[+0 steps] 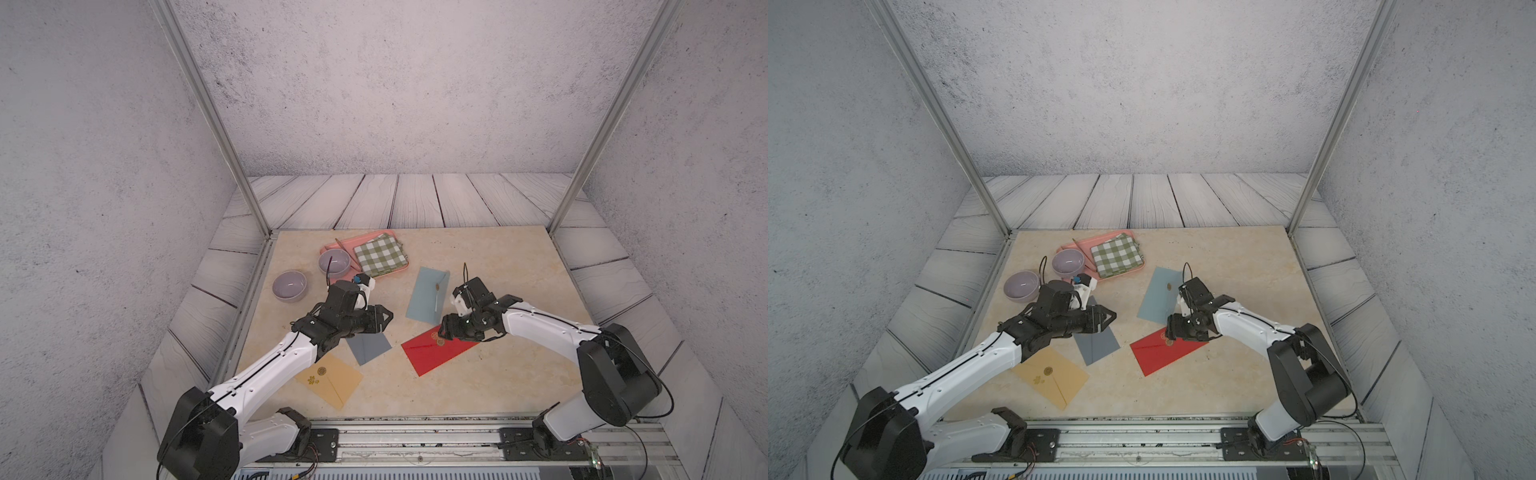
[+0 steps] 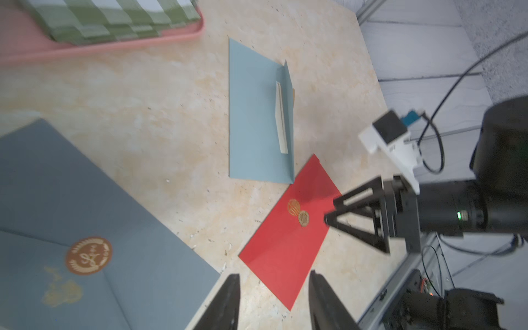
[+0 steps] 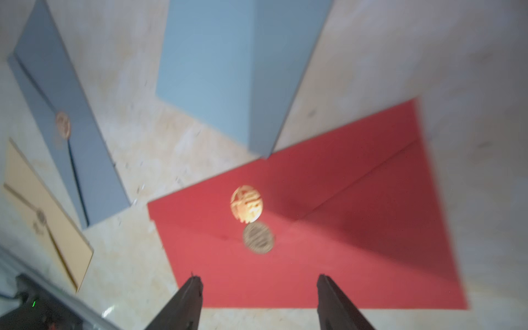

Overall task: Open the envelope
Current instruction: Adjust the envelope at the center of the board.

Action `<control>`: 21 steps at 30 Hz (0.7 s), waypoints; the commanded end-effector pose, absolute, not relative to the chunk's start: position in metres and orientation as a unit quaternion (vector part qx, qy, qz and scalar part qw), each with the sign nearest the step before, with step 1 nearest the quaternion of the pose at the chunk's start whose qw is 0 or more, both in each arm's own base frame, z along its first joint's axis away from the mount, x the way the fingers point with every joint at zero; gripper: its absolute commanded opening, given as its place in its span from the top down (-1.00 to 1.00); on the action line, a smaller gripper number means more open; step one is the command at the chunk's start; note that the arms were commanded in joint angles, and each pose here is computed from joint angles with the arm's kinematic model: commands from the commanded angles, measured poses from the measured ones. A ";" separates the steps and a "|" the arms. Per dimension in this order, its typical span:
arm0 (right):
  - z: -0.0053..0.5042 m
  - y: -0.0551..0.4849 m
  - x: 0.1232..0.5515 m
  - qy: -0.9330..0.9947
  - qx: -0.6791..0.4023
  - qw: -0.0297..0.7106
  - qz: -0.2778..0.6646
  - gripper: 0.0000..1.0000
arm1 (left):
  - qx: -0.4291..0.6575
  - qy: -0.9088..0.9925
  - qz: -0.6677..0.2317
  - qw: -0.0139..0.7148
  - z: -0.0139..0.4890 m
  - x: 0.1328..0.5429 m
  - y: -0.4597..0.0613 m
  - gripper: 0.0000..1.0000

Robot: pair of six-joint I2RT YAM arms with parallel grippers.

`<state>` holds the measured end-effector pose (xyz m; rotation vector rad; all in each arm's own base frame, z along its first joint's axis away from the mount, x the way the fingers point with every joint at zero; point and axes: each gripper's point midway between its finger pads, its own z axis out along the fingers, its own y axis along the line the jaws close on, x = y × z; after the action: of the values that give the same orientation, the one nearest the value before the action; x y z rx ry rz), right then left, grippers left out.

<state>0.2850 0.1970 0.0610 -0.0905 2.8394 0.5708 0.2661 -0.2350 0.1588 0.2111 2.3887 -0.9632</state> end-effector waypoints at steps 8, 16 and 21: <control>0.018 0.161 0.330 0.982 0.010 0.088 0.169 -0.47 | 0.130 0.879 -0.426 0.168 0.132 0.218 -0.283 0.11; 0.004 0.158 0.270 0.976 0.067 0.023 0.205 -0.40 | 0.132 0.888 -0.414 0.152 0.120 0.212 -0.285 0.11; 0.004 0.177 0.202 0.952 0.075 -0.022 0.296 -0.38 | 0.125 0.893 -0.407 0.146 0.115 0.211 -0.283 0.11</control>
<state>0.2694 0.1726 0.0293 0.1258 2.8404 0.8133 0.2139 -0.2840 0.1217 0.3677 2.5421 -1.1831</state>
